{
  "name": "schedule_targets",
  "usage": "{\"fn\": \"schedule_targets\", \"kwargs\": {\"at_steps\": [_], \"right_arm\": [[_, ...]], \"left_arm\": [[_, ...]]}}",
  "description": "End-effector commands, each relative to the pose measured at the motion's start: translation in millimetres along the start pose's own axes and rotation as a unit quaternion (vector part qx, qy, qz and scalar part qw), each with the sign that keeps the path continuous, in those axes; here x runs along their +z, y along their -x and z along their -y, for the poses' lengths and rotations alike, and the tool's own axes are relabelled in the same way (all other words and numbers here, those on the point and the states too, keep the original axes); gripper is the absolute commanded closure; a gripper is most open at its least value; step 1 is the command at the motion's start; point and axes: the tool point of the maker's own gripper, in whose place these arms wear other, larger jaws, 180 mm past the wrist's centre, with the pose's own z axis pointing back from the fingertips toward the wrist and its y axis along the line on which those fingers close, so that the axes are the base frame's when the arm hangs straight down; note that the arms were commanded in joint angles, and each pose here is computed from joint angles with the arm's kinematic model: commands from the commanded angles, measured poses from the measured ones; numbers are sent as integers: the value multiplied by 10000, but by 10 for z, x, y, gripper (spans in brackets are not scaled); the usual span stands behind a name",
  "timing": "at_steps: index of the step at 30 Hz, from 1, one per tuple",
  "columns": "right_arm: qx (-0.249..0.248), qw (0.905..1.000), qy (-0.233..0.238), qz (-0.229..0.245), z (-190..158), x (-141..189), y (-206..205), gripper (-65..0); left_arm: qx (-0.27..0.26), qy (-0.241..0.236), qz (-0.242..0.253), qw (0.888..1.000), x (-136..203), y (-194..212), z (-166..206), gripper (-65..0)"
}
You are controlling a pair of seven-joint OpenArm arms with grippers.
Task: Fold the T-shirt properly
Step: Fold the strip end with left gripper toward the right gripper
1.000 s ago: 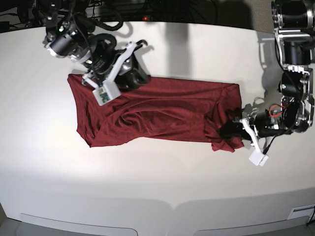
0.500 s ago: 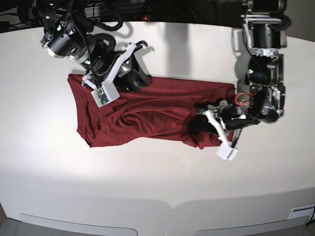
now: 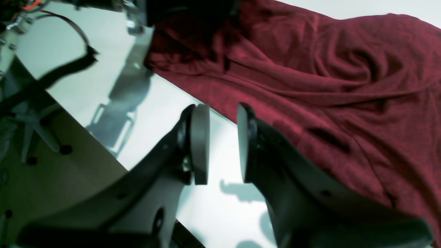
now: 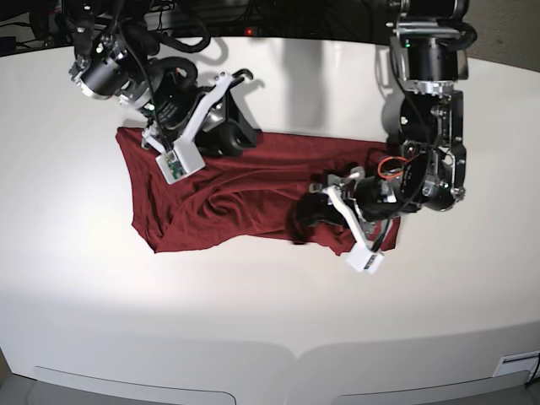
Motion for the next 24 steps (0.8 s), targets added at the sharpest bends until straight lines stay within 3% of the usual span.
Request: {"fn": "schedule_targets", "kwargs": {"at_steps": [1, 4, 14, 17, 20, 24], "right_arm": [[104, 9997, -47, 218, -28, 26, -121, -147], [109, 9997, -41, 193, -25, 26, -112, -147], [121, 9998, -20, 132, -18, 26, -90, -147], [121, 9999, -19, 60, -17, 25, -64, -147], [122, 9999, -18, 47, -17, 25, -59, -147], [122, 9999, -19, 52, -16, 24, -62, -147]], "left_arm": [[-70, 274, 319, 9991, -7, -230, 159, -275], [-31, 710, 168, 9973, -85, -186, 404, -301], [-777, 1153, -303, 9898, -360, -7, 903, -301], [-1231, 631, -505, 9891, -381, -50, 710, -301], [-1819, -217, -807, 9798, -318, -145, 334, -300], [-1928, -1152, -974, 9696, -127, -306, -123, -300]]}}
